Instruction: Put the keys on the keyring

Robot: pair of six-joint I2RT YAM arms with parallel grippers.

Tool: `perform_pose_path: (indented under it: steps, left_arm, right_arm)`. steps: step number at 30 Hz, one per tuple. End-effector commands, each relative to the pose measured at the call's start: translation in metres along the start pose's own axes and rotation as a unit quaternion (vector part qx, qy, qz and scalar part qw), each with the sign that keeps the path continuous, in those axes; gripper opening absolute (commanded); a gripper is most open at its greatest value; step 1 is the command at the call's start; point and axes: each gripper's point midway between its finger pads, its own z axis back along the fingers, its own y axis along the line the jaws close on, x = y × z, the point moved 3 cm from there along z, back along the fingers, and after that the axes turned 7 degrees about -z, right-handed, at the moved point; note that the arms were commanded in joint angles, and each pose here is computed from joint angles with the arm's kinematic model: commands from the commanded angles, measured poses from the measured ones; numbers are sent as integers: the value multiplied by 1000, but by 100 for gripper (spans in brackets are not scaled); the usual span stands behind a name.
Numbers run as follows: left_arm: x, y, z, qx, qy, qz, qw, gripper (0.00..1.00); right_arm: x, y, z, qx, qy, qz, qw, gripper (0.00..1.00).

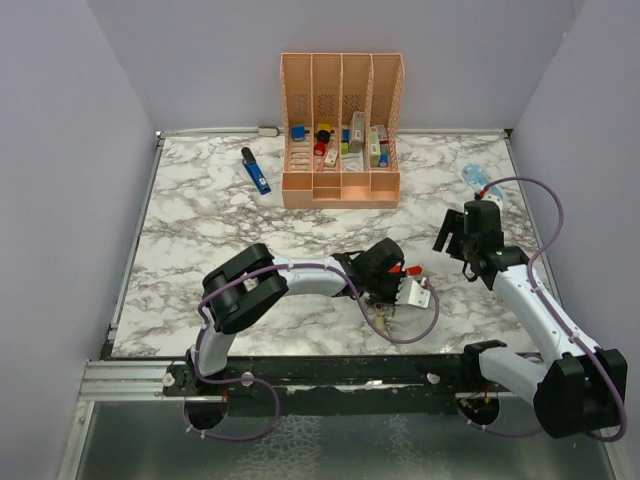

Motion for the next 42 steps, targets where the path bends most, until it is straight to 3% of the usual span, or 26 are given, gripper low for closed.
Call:
perform_pose_path:
  steps: [1, 9, 24, 42]
  left_arm:
    - [-21, -4, 6, 0, 43, 13, 999, 14]
    - [-25, 1, 11, 4, 46, 22, 999, 25]
    - [-40, 12, 22, 13, 60, 40, 997, 24]
    - [-46, 10, 20, -3, 54, 41, 998, 8]
  right_arm:
    - [1, 2, 1, 14, -7, 2, 1000, 74]
    - [3, 3, 2, 17, -8, 2, 1000, 75]
    - [4, 4, 4, 19, -10, 3, 1000, 75]
    - [4, 6, 2, 23, -8, 6, 1000, 72]
